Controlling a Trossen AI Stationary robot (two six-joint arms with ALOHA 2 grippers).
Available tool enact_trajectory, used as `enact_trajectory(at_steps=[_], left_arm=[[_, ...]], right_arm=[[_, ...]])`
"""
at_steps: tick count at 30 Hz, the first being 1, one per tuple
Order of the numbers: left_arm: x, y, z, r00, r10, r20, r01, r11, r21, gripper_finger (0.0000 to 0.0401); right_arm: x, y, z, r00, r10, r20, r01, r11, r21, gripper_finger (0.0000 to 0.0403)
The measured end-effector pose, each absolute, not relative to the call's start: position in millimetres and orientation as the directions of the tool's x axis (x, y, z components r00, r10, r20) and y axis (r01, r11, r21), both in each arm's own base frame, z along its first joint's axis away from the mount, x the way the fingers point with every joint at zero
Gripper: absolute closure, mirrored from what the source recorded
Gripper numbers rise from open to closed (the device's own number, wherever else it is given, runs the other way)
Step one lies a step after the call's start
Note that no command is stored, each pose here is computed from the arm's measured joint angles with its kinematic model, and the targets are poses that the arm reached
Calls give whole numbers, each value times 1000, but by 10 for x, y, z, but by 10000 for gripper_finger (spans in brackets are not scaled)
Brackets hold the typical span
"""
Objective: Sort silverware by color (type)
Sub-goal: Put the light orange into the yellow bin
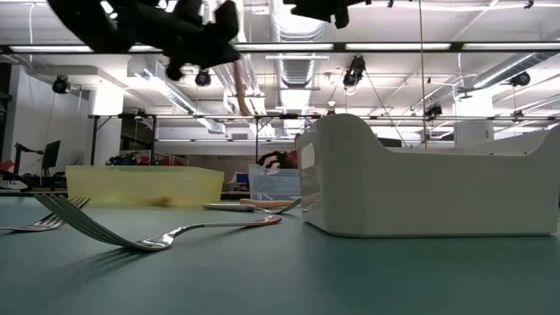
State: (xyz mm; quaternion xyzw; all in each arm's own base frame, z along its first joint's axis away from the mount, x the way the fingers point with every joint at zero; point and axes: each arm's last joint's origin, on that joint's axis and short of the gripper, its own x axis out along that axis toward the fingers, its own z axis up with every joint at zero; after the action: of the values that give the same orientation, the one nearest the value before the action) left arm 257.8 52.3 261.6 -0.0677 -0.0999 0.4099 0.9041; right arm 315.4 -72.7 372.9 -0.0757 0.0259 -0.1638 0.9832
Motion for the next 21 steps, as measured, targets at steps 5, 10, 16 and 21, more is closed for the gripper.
enact_trajectory(at_steps=[5, 10, 16, 21], left_arm=[[2233, 614, 2665, 542, 813, 213, -726, 581, -367, 401], [1948, 730, 2497, 404, 897, 180, -763, 439, -474, 401], [1773, 802, 2217, 295, 949, 109, -812, 309, -496, 401], [1723, 890, 1985, 236, 971, 46, -816, 224, -533, 401]], right_arm=[[3319, -764, 3545, 943, -325, -72, 313, 938, -146, 209], [3458, -822, 3385, 921, -370, -121, 347, 921, -177, 209], [3476, -902, 3352, 903, -410, -129, 381, 902, -202, 209], [3459, -959, 3345, 895, -425, -136, 394, 896, -205, 209]])
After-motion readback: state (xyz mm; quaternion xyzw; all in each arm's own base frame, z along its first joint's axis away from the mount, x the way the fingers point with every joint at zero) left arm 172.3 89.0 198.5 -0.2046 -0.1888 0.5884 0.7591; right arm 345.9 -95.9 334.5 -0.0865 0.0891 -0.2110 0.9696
